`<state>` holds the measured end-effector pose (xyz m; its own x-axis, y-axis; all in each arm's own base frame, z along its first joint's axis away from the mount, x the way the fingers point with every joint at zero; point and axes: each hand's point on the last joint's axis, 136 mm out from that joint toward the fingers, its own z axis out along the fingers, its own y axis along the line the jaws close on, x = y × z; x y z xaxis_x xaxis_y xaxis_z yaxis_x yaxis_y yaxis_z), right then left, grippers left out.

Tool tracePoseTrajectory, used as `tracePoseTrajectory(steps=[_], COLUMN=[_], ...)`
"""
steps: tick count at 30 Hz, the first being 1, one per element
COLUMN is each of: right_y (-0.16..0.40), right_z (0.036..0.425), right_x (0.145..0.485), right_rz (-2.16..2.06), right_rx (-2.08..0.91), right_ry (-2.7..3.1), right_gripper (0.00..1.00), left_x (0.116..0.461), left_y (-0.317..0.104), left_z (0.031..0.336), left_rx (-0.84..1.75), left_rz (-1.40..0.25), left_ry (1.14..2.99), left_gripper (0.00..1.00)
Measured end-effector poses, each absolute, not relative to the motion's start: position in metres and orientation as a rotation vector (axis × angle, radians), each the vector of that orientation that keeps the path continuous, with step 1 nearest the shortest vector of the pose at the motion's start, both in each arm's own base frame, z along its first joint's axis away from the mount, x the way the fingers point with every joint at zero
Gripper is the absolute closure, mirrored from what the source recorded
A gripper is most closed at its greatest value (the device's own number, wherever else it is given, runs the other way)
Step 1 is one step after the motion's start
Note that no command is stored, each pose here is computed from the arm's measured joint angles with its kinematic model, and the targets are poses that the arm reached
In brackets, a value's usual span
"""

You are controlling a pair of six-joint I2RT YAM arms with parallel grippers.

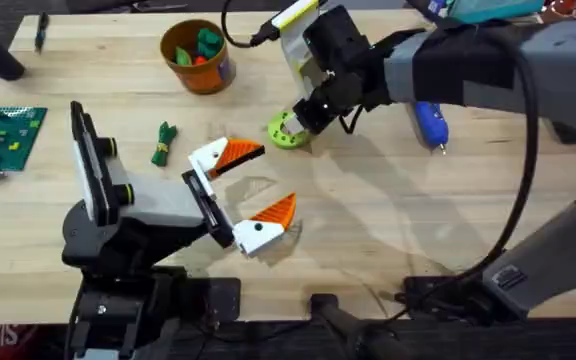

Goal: Pick up the gripper from the table and insert it into the empty holder that is missing its gripper. Then pick up a screw, insert it into the mounting hole, and use the screwdriver to tighten it. Finally, clean up the table by picking up the vegetable and placing it into the bucket.

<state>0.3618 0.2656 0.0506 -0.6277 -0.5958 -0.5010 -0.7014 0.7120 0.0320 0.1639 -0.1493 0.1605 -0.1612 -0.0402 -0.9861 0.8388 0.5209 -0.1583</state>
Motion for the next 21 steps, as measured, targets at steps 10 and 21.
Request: tracePoseTrajectory(steps=[10,21], right_y=[0.271,0.272], right_z=[0.061,0.061], right_x=[0.37,0.368], right_rz=[0.315,0.316], right_rx=[-0.984,-0.99], right_ry=[2.429,2.431], right_gripper=[0.738,0.756], left_x=[0.164,0.164], left_y=[-0.149,-0.149], left_z=[0.16,0.16], left_rx=[0.711,0.711], left_rz=[-0.9,-0.901], left_ry=[1.543,1.543], left_gripper=[0.016,0.015])
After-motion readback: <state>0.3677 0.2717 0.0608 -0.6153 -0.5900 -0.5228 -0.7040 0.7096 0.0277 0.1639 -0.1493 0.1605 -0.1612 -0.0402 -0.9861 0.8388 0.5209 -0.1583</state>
